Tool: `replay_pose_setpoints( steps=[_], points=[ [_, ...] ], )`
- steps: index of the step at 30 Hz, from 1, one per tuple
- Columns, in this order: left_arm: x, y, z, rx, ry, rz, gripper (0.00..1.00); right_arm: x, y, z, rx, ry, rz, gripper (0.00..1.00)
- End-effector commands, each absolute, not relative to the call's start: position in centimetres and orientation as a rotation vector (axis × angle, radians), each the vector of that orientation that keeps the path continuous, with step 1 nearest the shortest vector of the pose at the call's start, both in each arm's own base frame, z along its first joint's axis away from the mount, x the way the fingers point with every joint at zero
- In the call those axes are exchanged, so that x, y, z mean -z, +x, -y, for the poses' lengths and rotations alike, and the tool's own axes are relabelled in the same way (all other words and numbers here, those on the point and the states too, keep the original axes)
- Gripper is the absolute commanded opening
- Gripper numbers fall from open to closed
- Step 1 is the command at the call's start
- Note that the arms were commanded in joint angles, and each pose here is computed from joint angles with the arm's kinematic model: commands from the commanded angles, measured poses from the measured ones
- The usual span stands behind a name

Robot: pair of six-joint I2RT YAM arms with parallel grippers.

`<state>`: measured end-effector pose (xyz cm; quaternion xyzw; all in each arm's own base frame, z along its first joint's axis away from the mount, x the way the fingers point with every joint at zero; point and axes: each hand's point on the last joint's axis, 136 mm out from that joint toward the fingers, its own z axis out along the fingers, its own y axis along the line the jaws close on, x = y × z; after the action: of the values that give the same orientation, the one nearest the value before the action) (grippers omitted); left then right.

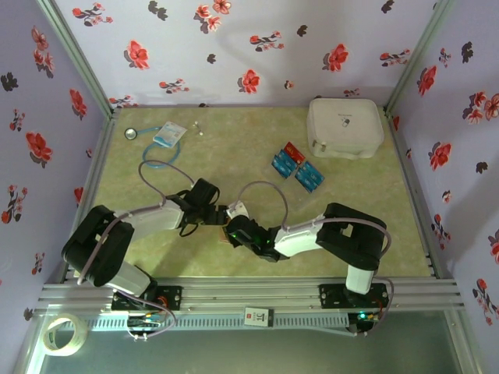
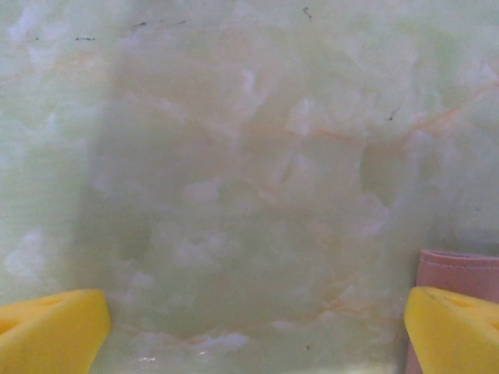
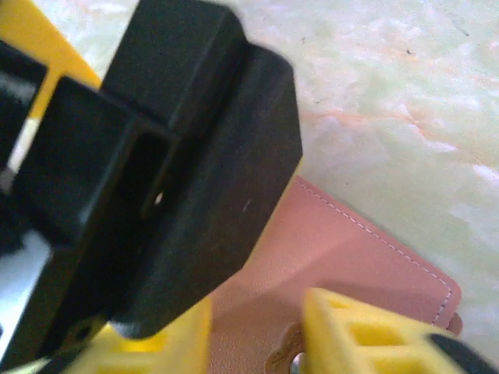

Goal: Put the credit cards into the card holder

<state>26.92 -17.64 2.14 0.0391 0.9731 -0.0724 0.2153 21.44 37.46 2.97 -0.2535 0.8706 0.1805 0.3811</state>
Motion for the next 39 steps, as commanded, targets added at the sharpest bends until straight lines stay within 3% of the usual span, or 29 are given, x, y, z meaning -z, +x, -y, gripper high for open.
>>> replay_pose_setpoints(
  steps=[1, 8, 13, 19, 26, 33, 39],
  points=[
    [-1.6, 28.2, 16.1, 0.187, 0.046, -2.731, 1.0, 1.2, 19.2, -32.3, -0.243, -0.839, -2.434, 0.48],
    [-6.6, 33.3, 13.9, 0.237, -0.056, -2.648, 1.0, -7.0, 21.8, -33.2, -0.364, -0.78, -2.334, 0.78],
    [-11.1, 35.5, 12.2, 0.244, -0.067, -2.573, 1.0, -13.8, 24.9, -29.7, -0.413, -0.586, -2.262, 0.99],
    [-16.0, 36.7, 9.8, 0.249, -0.11, -2.448, 1.0, -22.6, 29.4, -19.8, -0.358, -0.198, -2.12, 0.99],
    [-21.6, 38.1, 6.8, 0.206, -0.157, -2.196, 1.0, -27.3, 32.1, -6.3, -0.031, 0.239, -1.966, 0.99],
    [-24.5, 37.3, 1.8, -0.077, -0.131, -1.919, 1.0, -24.0, 33.4, 5.5, 0.217, 0.714, -1.966, 0.99],
    [-21.0, 35.7, -2.9, -0.191, -0.228, -1.941, 1.0, -19.1, 34.8, 8.5, 0.353, 0.751, -1.982, 0.99]
  ],
)
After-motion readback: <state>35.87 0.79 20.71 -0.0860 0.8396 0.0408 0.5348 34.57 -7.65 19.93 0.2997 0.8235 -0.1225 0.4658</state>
